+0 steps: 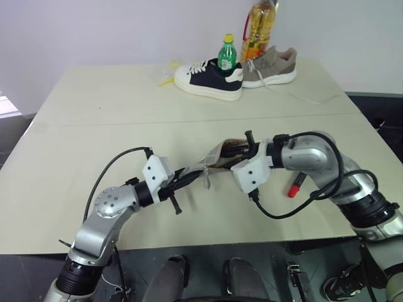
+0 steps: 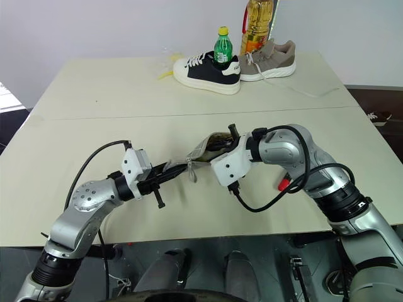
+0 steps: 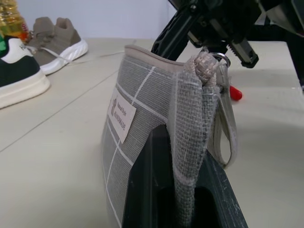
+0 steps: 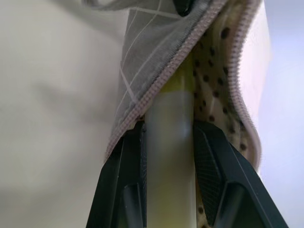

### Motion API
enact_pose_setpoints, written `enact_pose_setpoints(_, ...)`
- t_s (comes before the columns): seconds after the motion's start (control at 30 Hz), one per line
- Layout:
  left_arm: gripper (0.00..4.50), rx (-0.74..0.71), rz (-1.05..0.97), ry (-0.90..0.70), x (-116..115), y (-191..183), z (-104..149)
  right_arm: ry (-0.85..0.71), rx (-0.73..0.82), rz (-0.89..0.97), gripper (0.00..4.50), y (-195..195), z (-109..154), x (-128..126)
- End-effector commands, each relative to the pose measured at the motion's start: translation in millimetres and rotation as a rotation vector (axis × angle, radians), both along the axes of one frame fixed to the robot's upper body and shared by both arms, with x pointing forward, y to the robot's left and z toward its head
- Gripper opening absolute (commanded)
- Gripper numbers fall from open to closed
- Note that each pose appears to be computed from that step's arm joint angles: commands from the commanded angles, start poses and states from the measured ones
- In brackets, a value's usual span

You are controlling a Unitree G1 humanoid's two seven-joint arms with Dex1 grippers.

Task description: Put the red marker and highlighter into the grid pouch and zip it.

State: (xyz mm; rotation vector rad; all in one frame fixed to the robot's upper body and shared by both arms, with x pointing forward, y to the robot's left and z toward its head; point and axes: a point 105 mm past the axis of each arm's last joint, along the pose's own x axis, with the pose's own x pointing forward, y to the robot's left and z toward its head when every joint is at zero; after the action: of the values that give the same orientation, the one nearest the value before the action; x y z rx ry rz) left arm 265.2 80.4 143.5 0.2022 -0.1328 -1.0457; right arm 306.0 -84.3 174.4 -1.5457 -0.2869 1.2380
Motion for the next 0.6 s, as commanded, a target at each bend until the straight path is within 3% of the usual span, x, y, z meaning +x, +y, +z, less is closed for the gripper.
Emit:
enact_pose_setpoints(0.03, 0.00, -0.017, -0.010, -0.059, -3, -2, 15, -0.028, 0.068, -0.021, 2.22, -3, 21, 5)
enact_pose_setpoints(0.1, 0.00, -0.014, 0.000, -0.058, -2, -2, 12, 0.002, 0.151, -0.084, 3.15, -11, 33, 9)
enact_pose_setpoints(0.27, 0.00, -0.028, 0.028, -0.060, 5, -7, 7, 0.141, 0.364, -0.274, 3.15, -44, 53, 12)
enact_pose_setpoints(0.4, 0.00, -0.039, 0.050, -0.074, 14, -12, 4, 0.320, 0.536, -0.482, 3.15, -80, 54, 11)
enact_pose_setpoints(0.53, 0.00, -0.035, 0.062, -0.103, 26, -22, -1, 0.537, 0.699, -0.911, 4.46, -139, 21, 8)
enact_pose_setpoints(0.6, 0.00, -0.038, 0.049, -0.105, 28, -28, -6, 0.628, 0.753, -1.141, 4.46, -159, 0, 0)
